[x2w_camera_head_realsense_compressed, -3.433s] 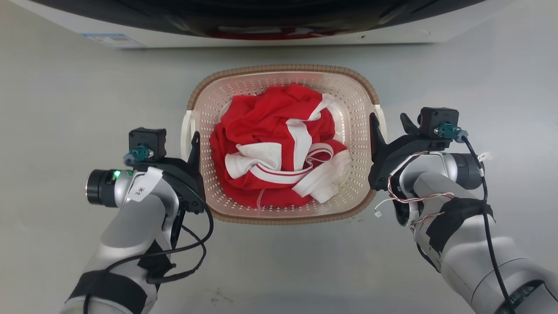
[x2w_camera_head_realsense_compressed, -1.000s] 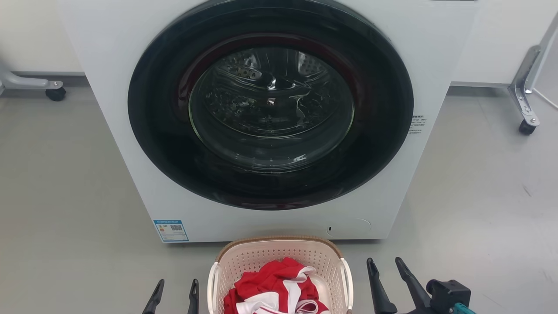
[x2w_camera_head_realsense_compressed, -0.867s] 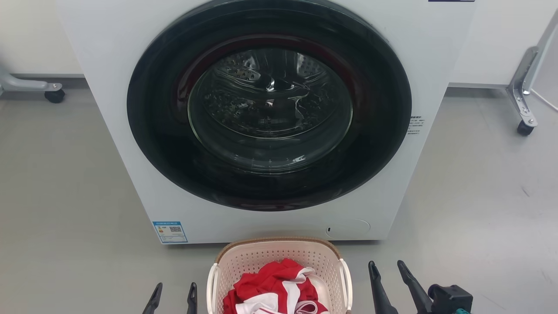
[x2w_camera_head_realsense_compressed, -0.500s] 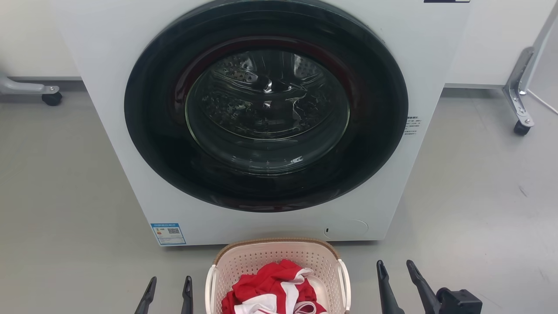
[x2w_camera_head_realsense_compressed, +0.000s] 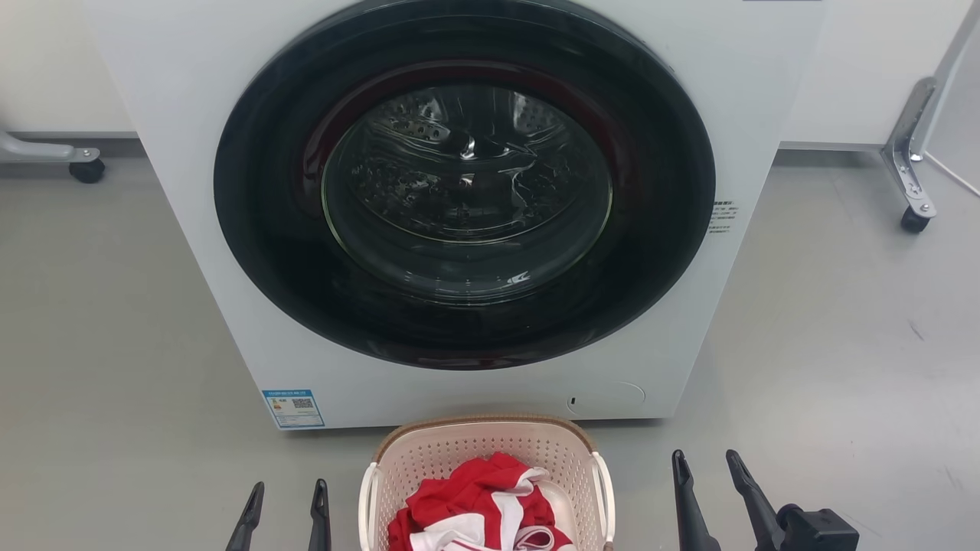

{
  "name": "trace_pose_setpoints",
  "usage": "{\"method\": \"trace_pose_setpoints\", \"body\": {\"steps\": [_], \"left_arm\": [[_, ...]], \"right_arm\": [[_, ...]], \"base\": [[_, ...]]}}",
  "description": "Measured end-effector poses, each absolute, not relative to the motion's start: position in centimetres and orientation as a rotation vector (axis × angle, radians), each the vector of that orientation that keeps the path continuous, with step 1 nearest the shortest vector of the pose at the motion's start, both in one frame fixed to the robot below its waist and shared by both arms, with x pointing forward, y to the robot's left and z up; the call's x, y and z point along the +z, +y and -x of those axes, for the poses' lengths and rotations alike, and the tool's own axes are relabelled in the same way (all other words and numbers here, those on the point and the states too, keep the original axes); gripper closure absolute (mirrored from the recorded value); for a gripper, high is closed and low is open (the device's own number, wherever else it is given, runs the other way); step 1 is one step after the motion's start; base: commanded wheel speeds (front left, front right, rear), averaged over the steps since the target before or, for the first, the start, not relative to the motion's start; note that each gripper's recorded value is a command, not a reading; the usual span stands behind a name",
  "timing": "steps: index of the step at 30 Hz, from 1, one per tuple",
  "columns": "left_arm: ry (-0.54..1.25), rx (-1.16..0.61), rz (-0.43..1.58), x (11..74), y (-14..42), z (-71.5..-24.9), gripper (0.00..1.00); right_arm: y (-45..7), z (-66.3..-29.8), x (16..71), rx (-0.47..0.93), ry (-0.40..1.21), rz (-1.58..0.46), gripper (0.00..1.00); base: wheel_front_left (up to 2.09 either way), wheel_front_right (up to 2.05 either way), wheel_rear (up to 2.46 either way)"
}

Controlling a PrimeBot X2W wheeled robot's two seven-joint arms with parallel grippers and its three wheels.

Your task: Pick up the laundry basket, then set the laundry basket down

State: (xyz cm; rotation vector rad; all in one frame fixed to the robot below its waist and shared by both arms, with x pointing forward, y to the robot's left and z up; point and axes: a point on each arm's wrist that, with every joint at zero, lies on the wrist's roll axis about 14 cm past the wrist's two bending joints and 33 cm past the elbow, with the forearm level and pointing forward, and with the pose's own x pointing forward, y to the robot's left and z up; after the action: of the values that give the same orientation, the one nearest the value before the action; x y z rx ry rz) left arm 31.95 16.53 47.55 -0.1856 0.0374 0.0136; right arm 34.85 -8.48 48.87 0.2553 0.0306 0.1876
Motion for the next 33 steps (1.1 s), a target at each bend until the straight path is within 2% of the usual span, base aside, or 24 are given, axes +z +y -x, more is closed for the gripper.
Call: {"method": "trace_pose_setpoints", "body": {"steps": [18,19,24,33], "left_arm": [[0.024,0.021,0.168,47.9,16.6,-32.2,0.0],[0.031,0.022,0.168,47.7,16.6,-32.1,1.0],[0.09,0.026,0.17,45.9,16.5,-31.4,1.0],[0.131,0.051,0.246,45.1,17.1,-31.5,1.0]], "right_arm": [[-8.7,-34.8,48.8,0.174,0.029,-0.249,0.0],[-8.7,-34.7,48.6,0.173,0.036,-0.248,1.0],[-9.0,-33.7,46.3,0.161,0.106,-0.24,1.0],[-10.1,-34.1,46.0,0.119,0.136,-0.319,1.0]], "base": [[0.0,0.0,0.0],[0.0,0.0,0.0],[0.0,0.0,0.0],[0.0,0.0,0.0]]}}
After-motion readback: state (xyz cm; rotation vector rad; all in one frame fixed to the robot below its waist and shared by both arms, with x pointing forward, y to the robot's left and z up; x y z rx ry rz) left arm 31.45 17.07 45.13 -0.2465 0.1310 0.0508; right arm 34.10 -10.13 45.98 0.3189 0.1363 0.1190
